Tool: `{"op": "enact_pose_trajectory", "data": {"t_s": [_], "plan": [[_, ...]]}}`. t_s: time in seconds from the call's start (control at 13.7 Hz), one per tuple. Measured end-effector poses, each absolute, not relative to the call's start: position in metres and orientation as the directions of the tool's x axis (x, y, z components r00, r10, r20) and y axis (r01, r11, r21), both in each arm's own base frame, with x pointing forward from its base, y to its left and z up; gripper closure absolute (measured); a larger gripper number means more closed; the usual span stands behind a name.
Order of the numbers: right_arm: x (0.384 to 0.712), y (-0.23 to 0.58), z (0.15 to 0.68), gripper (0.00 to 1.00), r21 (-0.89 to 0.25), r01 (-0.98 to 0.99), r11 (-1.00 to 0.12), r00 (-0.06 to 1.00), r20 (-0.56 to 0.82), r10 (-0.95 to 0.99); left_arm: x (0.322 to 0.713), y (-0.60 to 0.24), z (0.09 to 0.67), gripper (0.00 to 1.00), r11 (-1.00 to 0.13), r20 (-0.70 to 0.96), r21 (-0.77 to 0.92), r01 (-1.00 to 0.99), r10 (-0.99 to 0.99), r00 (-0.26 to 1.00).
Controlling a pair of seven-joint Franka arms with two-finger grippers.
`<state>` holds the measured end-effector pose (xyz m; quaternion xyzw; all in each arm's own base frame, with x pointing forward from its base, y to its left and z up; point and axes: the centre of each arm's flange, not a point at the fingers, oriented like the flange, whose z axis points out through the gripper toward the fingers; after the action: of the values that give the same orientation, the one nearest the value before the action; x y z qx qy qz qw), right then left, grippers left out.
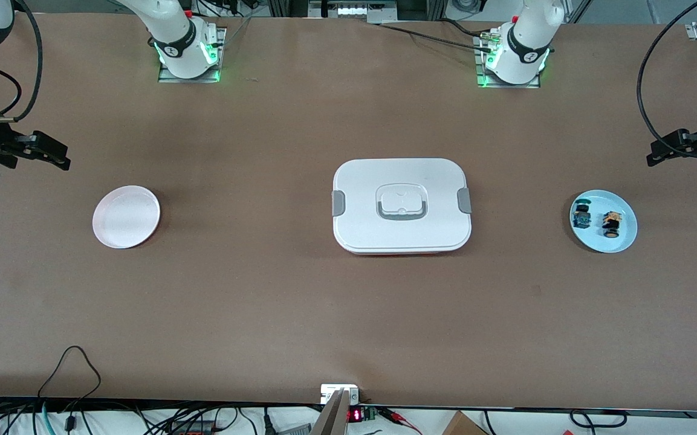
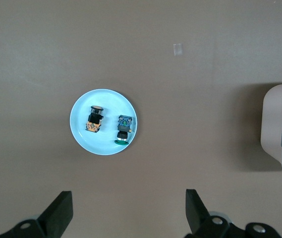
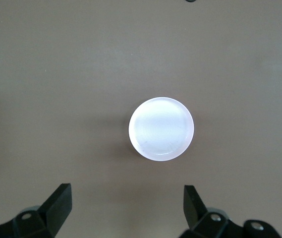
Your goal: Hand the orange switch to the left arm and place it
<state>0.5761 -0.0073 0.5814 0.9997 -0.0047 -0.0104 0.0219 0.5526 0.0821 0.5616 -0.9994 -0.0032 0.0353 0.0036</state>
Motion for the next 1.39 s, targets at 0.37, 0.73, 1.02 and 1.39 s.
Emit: {"op": "enact_pose_trajectory", "data": {"t_s": [0.37,0.73,1.02,1.39], "plan": [[0.5764,-0.0069,0.5840,0.00,0.044,-0.008,-0.999,1.000,-0.015,-0.009,0.5527,0.0821,0.5620,0.00,-1.000,-0.069,-0.008,0.005,0.006,0.998],[0.5768,-0.0058,0.5865,0.00,0.044,-0.006,-0.999,1.000,-0.010,-0.007,0.5529,0.0821,0.5621,0.00,-1.000,-0.068,-0.007,-0.004,-0.003,0.998],[0.5768,-0.0054,0.5864,0.00,0.044,-0.006,-0.999,1.000,-0.010,-0.006,0.5531,0.0821,0.5617,0.00,-1.000,-0.068,-0.007,-0.005,-0.004,0.998],[0.5776,-0.0040,0.5838,0.00,0.045,-0.003,-0.999,1.000,-0.016,-0.004,0.5533,0.0821,0.5615,0.00,-1.000,-0.068,-0.007,-0.005,-0.004,0.998]]}}
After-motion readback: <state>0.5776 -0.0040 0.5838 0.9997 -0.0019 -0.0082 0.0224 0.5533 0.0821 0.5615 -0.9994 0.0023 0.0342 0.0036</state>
